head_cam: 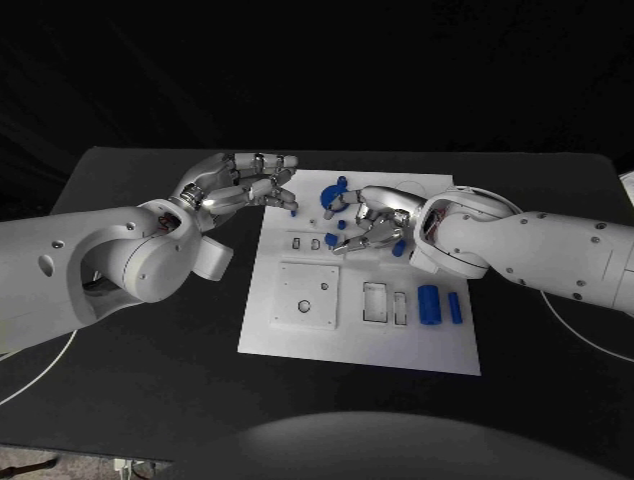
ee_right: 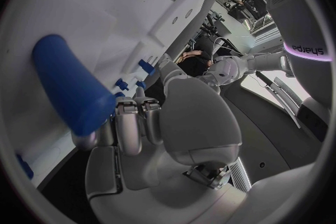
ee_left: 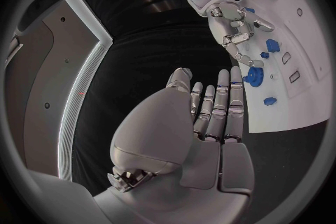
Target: Assemble the parts on the task board
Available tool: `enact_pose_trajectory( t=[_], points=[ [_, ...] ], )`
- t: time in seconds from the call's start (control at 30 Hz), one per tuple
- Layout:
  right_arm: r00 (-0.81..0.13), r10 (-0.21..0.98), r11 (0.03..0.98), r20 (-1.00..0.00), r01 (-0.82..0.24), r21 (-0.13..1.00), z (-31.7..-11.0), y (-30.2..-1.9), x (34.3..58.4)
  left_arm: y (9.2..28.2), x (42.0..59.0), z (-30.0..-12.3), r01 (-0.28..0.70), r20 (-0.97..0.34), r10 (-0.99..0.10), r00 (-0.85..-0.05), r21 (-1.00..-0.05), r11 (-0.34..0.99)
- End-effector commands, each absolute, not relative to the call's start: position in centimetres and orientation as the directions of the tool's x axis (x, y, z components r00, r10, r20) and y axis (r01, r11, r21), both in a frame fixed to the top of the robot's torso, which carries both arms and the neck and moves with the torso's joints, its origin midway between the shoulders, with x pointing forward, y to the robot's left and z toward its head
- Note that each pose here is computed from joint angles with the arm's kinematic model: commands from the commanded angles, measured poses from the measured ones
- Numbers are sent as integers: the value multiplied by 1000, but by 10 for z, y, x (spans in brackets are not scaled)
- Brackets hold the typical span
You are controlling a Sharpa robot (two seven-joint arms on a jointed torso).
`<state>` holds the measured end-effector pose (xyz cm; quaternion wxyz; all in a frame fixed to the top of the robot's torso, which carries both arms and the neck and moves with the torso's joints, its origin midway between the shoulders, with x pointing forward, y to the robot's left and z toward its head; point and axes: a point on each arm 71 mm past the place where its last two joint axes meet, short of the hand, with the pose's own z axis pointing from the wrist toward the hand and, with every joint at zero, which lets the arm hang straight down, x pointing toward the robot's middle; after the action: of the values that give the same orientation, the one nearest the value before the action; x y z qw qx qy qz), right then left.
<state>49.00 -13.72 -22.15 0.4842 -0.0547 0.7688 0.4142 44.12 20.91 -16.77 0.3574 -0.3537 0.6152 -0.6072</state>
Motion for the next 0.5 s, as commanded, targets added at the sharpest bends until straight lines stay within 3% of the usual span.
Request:
enact_pose_trajectory(
  t=[0.03, 0.5],
  points=[
    [-438, 375, 576, -817, -581, 575, -208, -138, 489, 208, 441, -167, 5, -10, -864, -503, -1000, 8],
    [-350, 580, 409, -735, -656, 635, -166, -158, 487, 211, 441, -166, 15, -16, -871, -491, -1000, 10]
  ],
)
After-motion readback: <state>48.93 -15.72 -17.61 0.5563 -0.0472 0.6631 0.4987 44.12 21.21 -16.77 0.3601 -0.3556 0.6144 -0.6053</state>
